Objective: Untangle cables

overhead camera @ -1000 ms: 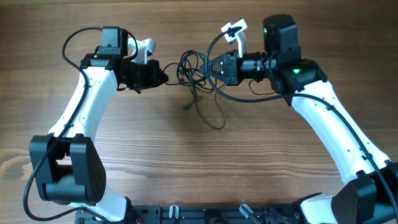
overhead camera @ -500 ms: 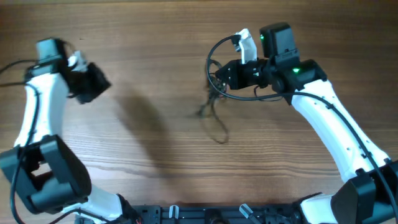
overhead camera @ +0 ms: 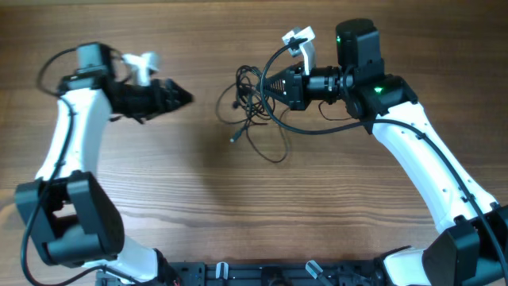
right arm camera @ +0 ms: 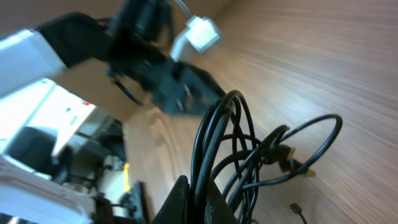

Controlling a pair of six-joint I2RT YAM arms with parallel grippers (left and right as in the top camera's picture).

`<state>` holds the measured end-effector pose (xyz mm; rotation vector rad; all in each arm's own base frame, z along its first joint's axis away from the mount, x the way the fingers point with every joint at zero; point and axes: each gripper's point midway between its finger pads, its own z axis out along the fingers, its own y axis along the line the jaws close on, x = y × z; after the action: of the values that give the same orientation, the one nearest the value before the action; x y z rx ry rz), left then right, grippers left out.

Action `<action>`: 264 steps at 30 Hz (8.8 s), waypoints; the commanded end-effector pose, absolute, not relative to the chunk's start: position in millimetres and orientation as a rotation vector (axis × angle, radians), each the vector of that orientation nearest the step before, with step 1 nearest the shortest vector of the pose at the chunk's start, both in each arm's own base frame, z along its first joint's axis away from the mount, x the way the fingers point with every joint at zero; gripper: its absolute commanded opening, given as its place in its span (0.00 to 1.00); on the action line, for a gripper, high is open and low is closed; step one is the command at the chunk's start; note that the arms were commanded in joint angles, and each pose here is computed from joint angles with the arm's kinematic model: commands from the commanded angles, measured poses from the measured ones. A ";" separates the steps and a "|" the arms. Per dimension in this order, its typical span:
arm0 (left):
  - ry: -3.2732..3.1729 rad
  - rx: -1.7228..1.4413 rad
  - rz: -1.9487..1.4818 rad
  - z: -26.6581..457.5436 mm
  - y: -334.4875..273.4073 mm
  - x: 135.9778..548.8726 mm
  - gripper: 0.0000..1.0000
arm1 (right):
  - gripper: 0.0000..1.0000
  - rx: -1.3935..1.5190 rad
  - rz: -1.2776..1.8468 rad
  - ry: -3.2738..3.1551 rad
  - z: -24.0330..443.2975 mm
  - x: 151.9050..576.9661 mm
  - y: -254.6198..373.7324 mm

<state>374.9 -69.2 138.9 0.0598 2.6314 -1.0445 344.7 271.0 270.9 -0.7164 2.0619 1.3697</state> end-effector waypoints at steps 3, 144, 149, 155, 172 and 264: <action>2.442 0.627 -1.127 152.0 -142.5 360.4 0.70 | 0.04 -0.820 1.604 1.942 306.1 315.5 279.3; 2.670 -0.205 -1.169 149.8 -148.3 368.7 0.53 | 0.04 -0.938 1.616 1.872 285.4 320.5 295.9; 2.662 -0.258 -1.130 147.5 -132.8 374.4 0.54 | 0.04 -0.936 1.618 1.876 284.9 320.2 295.8; 2.558 -0.103 -1.346 169.7 -138.5 368.6 0.53 | 0.04 -0.934 1.619 1.879 284.5 320.0 295.7; 2.588 0.012 -1.330 160.7 -154.0 361.4 0.55 | 0.04 -0.928 1.619 1.889 283.4 320.1 295.5; 2.316 -0.189 -2.145 236.3 -173.9 374.5 0.59 | 0.05 -1.105 1.346 1.934 214.7 330.8 290.2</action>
<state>380.4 -165.2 234.6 -0.3700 2.3512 -2.1459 334.9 286.8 212.6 -1.0112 2.0183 1.3495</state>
